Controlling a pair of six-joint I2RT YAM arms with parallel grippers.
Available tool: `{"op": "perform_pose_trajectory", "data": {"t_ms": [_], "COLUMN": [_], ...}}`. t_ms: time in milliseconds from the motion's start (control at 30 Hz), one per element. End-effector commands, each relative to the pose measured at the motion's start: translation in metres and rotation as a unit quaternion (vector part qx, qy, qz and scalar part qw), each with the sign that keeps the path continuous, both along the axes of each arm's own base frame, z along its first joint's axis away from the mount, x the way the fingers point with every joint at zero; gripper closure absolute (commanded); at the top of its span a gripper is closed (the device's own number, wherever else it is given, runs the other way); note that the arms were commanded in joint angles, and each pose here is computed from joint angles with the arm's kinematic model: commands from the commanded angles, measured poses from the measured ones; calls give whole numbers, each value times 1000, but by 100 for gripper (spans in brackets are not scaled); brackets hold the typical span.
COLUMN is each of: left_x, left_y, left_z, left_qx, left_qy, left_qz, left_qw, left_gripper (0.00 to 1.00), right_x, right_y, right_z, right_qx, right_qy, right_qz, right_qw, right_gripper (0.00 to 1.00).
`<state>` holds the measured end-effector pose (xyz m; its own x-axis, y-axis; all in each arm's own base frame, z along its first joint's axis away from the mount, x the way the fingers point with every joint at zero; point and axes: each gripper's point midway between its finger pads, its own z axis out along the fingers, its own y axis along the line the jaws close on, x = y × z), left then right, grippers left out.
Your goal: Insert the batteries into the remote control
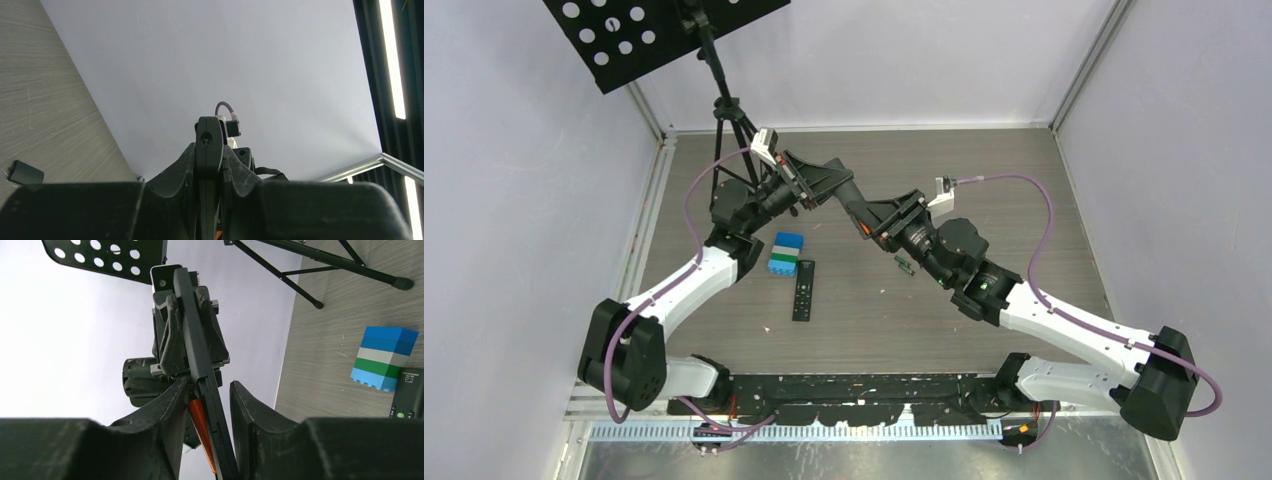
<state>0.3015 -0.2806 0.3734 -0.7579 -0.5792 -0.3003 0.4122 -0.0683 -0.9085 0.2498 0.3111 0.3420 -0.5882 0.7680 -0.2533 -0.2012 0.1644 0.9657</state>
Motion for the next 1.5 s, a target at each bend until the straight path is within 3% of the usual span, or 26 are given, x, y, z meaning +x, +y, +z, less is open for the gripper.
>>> {"op": "perform_pose_trajectory", "data": {"t_ms": [0,533,567,600,633,667,733,833,967,1333,1467], "left_x": [-2,0,0,0,0,0,0,0,0,1,0], "left_y": [4,7,7,7,7,6,6,5,4,3,3], "left_z": [31,38,36,34,31,29,21,11,3,2,3], "left_qx": [-31,-34,-32,-30,-26,-23,-15,-4,2,4,5], "left_qy": [-9,5,7,8,8,9,11,14,20,18,14], "left_qz": [4,15,16,16,16,16,17,17,16,12,12], "left_qw": [999,999,999,999,999,1000,1000,1000,1000,1000,1000], "left_gripper": [100,100,100,100,100,100,100,100,100,100,100], "right_x": [-3,-8,-8,-8,-9,-9,-11,-15,-19,-18,-16], "right_y": [4,-7,-8,-9,-10,-12,-15,-20,-26,-17,-14], "right_z": [10,-16,-15,-13,-9,-6,1,11,15,3,-4], "right_qx": [-4,-23,-24,-24,-21,-21,-21,-18,-18,-45,-58], "right_qy": [-35,-47,-50,-54,-60,-65,-72,-87,-95,-94,-89], "right_qz": [14,6,5,5,4,2,0,0,1,26,29], "right_qw": [999,999,998,998,998,998,997,996,995,994,994], "right_gripper": [60,85,82,73,53,41,26,20,20,60,78]}}
